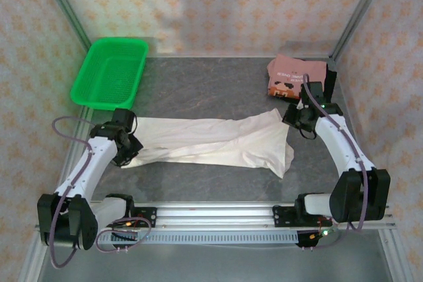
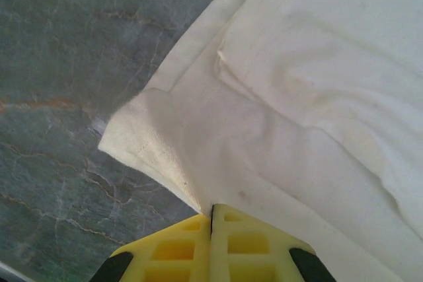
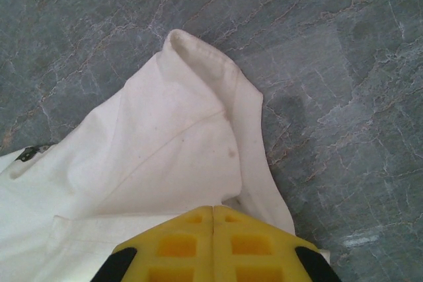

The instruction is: Fold and stack the t-shirts

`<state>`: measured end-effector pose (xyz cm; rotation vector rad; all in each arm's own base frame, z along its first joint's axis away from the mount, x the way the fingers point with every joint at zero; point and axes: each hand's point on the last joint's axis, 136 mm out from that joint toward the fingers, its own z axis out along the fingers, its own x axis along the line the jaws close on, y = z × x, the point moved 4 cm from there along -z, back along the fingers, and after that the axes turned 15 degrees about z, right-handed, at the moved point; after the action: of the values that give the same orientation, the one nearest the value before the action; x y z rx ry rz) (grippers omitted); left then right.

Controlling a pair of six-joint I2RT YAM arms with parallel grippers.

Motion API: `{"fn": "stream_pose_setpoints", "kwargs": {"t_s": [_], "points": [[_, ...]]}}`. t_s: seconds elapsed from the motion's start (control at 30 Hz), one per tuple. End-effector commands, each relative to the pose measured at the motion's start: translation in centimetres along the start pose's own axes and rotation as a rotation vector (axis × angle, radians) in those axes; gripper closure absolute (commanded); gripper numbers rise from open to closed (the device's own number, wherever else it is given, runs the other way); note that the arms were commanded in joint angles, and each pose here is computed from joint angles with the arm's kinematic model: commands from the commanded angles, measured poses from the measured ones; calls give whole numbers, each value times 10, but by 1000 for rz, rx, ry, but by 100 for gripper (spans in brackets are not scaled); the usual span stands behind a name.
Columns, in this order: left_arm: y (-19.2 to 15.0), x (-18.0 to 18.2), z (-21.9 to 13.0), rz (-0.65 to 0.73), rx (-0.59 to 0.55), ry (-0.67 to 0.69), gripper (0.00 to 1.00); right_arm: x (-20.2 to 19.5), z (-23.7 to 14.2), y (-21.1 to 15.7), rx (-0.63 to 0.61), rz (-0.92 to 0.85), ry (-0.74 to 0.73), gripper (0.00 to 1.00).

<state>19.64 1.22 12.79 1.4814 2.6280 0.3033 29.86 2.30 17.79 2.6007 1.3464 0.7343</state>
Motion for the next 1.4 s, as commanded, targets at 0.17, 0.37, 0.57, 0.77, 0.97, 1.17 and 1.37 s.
{"fn": "stream_pose_setpoints", "kwargs": {"t_s": [0.17, 0.37, 0.57, 0.77, 0.97, 1.17, 1.37], "points": [[26, 3, -7, 137, -43, 116, 100, 3, -1, 15, -57, -47, -4, 100], [44, -11, 3, 199, -27, 117, 100, 4, 10, 15, -22, -71, -8, 100], [56, -18, 21, 245, -1, 150, 100, 3, 19, 16, -10, -92, -25, 100], [70, -27, 36, 279, 21, 180, 100, 5, 33, 20, 17, -117, -36, 100], [83, -36, 51, 292, 38, 198, 100, 8, 53, 25, 45, -136, -50, 100], [89, -64, 30, 274, -19, 88, 49, 18, 56, 38, 39, -119, -42, 62], [56, -85, -8, 237, -48, -62, 29, 15, 11, 17, 74, -13, -13, 51]]}}
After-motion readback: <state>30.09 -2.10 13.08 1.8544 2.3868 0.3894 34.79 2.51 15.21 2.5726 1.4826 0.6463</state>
